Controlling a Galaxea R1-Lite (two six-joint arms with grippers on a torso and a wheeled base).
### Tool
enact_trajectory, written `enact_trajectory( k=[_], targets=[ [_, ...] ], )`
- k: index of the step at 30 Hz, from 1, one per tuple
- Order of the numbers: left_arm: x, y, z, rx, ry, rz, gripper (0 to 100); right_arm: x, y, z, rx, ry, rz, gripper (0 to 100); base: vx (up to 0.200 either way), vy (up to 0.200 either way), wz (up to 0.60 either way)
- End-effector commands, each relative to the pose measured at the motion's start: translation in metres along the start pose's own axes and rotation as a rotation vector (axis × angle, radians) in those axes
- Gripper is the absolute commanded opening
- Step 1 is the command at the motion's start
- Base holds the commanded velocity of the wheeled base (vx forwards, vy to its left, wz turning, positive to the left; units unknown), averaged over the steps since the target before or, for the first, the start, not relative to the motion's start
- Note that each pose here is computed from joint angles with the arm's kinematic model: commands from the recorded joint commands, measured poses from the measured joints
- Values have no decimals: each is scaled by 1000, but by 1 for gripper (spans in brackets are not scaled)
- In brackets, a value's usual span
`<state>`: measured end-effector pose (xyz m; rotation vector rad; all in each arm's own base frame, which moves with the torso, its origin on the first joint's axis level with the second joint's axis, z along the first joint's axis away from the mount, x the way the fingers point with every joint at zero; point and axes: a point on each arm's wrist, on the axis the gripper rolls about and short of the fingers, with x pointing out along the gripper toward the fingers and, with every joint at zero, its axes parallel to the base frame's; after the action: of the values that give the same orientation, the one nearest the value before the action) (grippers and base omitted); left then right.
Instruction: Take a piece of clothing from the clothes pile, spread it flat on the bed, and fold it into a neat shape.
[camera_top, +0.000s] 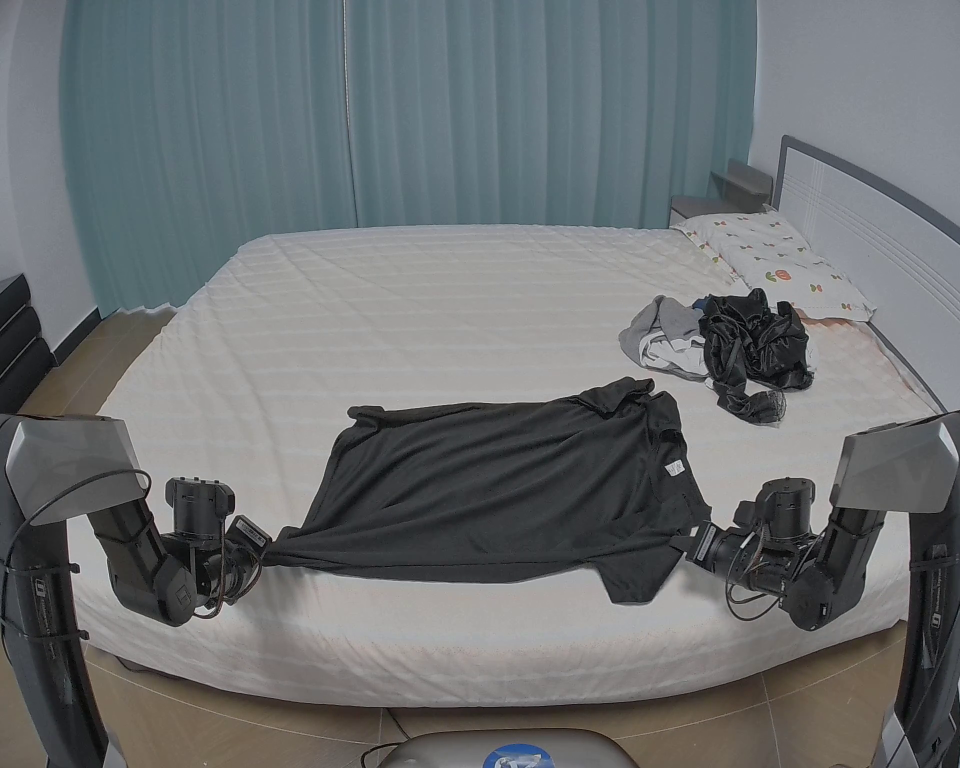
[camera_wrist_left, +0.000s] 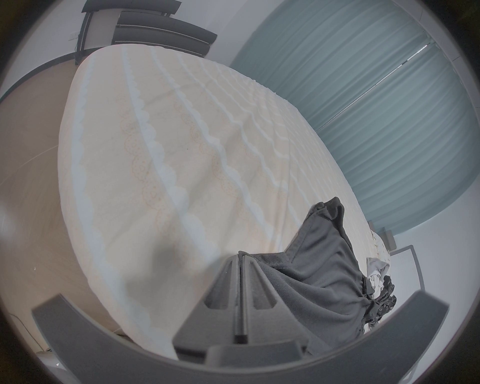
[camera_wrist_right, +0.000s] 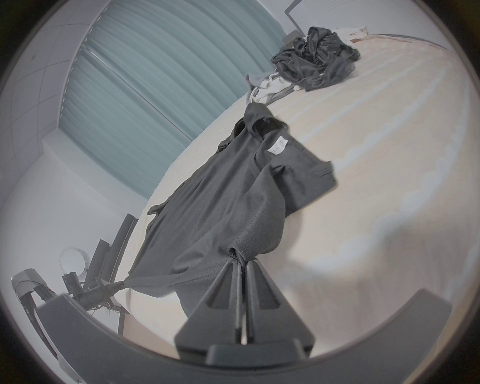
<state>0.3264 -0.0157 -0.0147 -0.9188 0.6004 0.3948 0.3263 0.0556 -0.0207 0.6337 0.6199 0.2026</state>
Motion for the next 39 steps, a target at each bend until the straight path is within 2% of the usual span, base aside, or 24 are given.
enact_trajectory(
  k=[1,3,6,10,15,19,24,30,31,34,35,38,39],
  targets=[
    [-29,-12,-7,64,16,-44,0,-55,8,15,11,-43,-19,0,0,0,0],
    [-38,-12,-9,119,19,-50,0,-70,9,15,5,-25,-43,0,0,0,0],
    [-45,-12,-11,155,24,-54,0,-81,10,15,-2,-7,-68,0,0,0,0],
    [-56,-11,-16,230,30,-53,0,-108,17,19,-52,17,-99,0,0,0,0],
    [-63,-5,-25,329,86,7,0,-118,15,13,-105,108,-151,0,0,0,0],
    [-68,-3,-28,356,119,47,0,-120,11,11,-126,127,-175,0,0,0,0],
    [-68,1,-37,410,171,84,0,-120,3,4,-159,207,-220,0,0,0,0],
    [-63,7,-50,437,217,115,0,-113,-5,-1,-151,251,-245,0,0,0,0],
    [-62,9,-52,443,225,121,0,-110,-6,-3,-152,261,-249,100,0,0,0],
    [-61,9,-54,440,230,121,0,-104,-9,-4,-145,270,-254,100,0,0,0],
    [-62,8,-54,438,228,115,100,-103,-9,-2,-144,264,-251,100,0,0,0],
    [-64,6,-53,435,223,101,100,-98,-5,12,-130,208,-230,100,0,0,0],
    [-65,1,-51,430,209,83,100,-95,-3,19,-99,179,-219,100,0,0,0]
  ],
)
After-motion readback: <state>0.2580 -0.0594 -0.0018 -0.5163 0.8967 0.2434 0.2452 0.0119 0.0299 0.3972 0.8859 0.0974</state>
